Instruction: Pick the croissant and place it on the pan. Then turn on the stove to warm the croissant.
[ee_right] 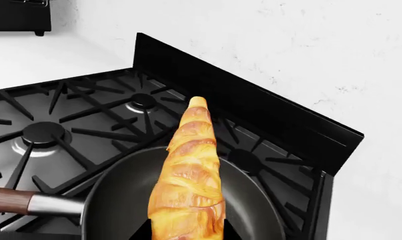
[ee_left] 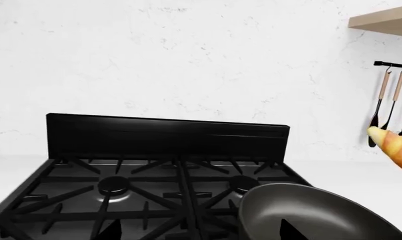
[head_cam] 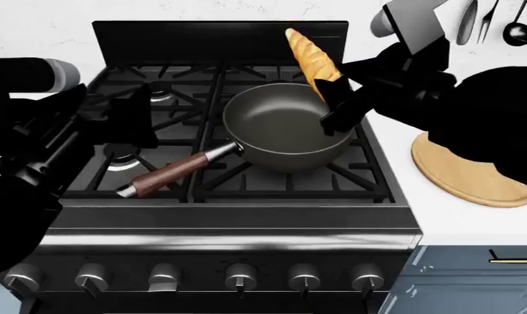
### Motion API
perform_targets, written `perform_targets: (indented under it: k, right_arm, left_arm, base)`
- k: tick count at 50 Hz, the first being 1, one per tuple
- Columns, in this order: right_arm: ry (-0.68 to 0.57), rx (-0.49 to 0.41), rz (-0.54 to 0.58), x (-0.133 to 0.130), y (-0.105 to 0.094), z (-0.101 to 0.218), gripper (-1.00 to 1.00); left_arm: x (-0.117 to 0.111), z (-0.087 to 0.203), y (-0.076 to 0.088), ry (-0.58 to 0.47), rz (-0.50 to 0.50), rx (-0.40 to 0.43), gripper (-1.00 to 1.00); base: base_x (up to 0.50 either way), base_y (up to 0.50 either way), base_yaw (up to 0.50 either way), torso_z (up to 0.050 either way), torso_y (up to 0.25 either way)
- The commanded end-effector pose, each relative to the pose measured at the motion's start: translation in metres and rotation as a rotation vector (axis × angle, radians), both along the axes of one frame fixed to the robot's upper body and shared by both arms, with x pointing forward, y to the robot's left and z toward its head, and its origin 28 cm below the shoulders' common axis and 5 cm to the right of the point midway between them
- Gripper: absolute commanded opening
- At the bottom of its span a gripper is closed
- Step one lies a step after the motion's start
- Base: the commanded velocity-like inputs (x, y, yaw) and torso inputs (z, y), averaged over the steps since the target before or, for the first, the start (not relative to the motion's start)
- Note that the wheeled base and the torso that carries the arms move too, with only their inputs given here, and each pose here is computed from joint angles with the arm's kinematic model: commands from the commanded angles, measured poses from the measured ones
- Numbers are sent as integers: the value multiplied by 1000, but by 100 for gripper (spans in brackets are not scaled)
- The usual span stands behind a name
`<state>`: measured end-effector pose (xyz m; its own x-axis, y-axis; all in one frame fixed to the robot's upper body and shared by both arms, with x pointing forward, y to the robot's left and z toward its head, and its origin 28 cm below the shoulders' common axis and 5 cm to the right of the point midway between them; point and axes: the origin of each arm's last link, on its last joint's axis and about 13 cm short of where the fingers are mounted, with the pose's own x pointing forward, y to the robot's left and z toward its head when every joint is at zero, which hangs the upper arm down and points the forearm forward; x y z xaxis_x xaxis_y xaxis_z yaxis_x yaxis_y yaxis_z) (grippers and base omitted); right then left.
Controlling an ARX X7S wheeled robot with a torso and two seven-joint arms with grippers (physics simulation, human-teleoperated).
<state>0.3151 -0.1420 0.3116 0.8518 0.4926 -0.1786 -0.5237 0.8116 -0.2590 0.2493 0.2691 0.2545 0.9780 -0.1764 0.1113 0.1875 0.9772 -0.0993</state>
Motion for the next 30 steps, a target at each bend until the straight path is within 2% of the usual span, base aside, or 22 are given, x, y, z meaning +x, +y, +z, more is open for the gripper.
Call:
perform_targets:
  k: [1,12,19,30]
  right_arm:
    - [34,-33,-8,5,-2,0,-100]
    - [126,-39,-17,29,-1,18,-100]
    - [162,-38,-14,35,2,32,-100]
    - [249,-19,-18,45,2,33,-100]
  left_arm:
    - [1,0,-1,2,-7,0,100]
    - [2,-1,-1,-1,-23,-11,100]
    - [2,-2,-2,-2,-35,-17,100]
    - [1,-4,1,-1,-36,-25,100]
  base:
    - [0,0,0,0,0]
    - [0,0,0,0,0]
    - [0,0,0,0,0]
    - [0,0,0,0,0]
